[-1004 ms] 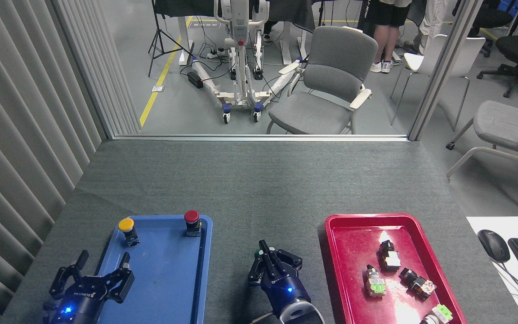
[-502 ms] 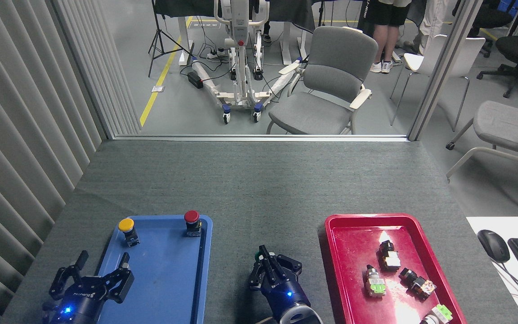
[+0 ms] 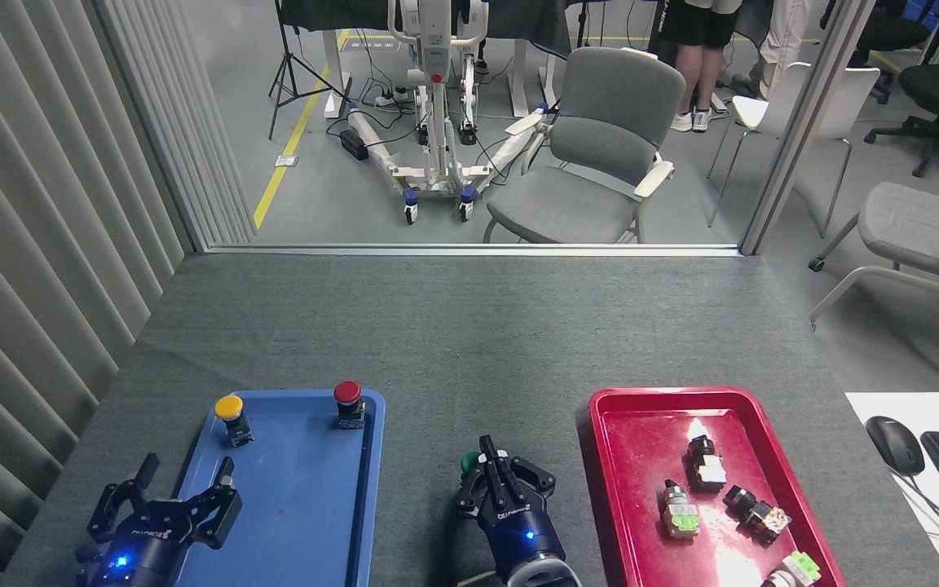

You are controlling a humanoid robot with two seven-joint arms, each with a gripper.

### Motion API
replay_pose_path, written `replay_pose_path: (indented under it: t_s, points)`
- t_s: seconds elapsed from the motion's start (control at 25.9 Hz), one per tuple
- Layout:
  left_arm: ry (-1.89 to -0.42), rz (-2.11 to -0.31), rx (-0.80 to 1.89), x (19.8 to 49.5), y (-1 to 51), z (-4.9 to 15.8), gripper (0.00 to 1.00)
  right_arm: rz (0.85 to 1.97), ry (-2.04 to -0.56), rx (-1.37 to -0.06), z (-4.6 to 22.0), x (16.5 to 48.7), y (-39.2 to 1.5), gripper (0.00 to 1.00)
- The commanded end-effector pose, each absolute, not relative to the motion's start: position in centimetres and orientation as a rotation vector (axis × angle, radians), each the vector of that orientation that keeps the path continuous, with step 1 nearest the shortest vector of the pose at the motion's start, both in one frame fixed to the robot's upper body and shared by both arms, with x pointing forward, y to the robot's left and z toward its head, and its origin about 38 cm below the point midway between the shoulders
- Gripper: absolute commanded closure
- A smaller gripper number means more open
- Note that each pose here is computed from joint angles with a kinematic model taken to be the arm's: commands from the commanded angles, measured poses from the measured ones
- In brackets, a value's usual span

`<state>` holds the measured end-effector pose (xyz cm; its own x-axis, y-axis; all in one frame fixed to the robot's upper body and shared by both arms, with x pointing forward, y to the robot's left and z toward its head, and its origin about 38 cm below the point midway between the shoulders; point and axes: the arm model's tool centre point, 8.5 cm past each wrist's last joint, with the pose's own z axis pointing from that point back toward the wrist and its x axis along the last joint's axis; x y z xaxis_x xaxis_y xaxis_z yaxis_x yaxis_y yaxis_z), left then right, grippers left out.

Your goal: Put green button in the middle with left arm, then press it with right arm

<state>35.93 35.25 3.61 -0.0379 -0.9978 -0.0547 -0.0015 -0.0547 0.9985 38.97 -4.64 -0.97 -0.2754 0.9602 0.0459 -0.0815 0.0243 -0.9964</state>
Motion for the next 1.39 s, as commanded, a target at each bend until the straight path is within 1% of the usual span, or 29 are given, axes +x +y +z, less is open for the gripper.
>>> replay_pose_path:
  t_s: [0.0, 0.04, 0.15, 0.19, 0.31, 0.46, 0.62, 0.73, 0.81, 0.93, 1.04, 1.2, 1.35]
  points:
    - [-1.218, -1.276, 1.237, 35.9, 35.2, 3.7, 0.01, 1.347, -1.369, -1.002, -0.5, 39.3, -5.0, 0.72]
    - [-1.220, -1.275, 1.240, 35.9, 35.2, 3.7, 0.01, 1.316, -1.358, -1.022, -0.3, 39.3, -5.0, 0.67]
    - [-1.220, -1.275, 1.240, 35.9, 35.2, 3.7, 0.01, 1.270, -1.345, -1.077, 0.1, 39.4, -5.5, 0.59]
    - [-1.217, -1.276, 1.236, 35.9, 35.2, 3.6, 0.01, 1.262, -1.342, -1.082, 0.1, 39.5, -5.6, 0.53]
    - [-1.214, -1.274, 1.237, 35.9, 35.3, 3.6, 0.01, 1.249, -1.331, -1.095, 0.2, 39.7, -6.2, 0.25]
    - [-1.212, -1.274, 1.236, 35.9, 35.3, 3.6, 0.01, 1.212, -1.301, -1.111, 0.0, 40.0, -8.0, 0.05]
    - [-1.210, -1.270, 1.235, 35.9, 35.3, 3.6, 0.01, 1.186, -1.265, -1.128, -0.4, 40.3, -10.7, 0.02]
    - [-1.210, -1.261, 1.233, 35.9, 35.4, 3.6, 0.01, 1.158, -1.273, -1.127, -0.1, 40.3, -11.4, 0.01]
    - [-1.222, -1.249, 1.219, 35.9, 35.3, 3.6, 0.01, 1.157, -1.278, -1.149, 0.1, 40.4, -12.3, 0.01]
    - [-1.233, -1.234, 1.211, 35.9, 35.3, 3.7, 0.01, 1.162, -1.318, -1.175, -0.1, 39.4, -13.6, 0.01]
    - [-1.232, -1.233, 1.212, 35.9, 35.3, 3.7, 0.01, 1.155, -1.335, -1.216, 0.4, 39.0, -16.3, 0.01]
    - [-1.229, -1.231, 1.210, 35.9, 35.3, 3.6, 0.01, 1.184, -1.315, -1.275, 0.6, 38.5, -19.5, 0.00]
    - [-1.232, -1.227, 1.205, 35.9, 35.1, 3.6, 0.01, 1.156, -1.285, -1.309, 0.9, 38.0, -21.2, 0.00]
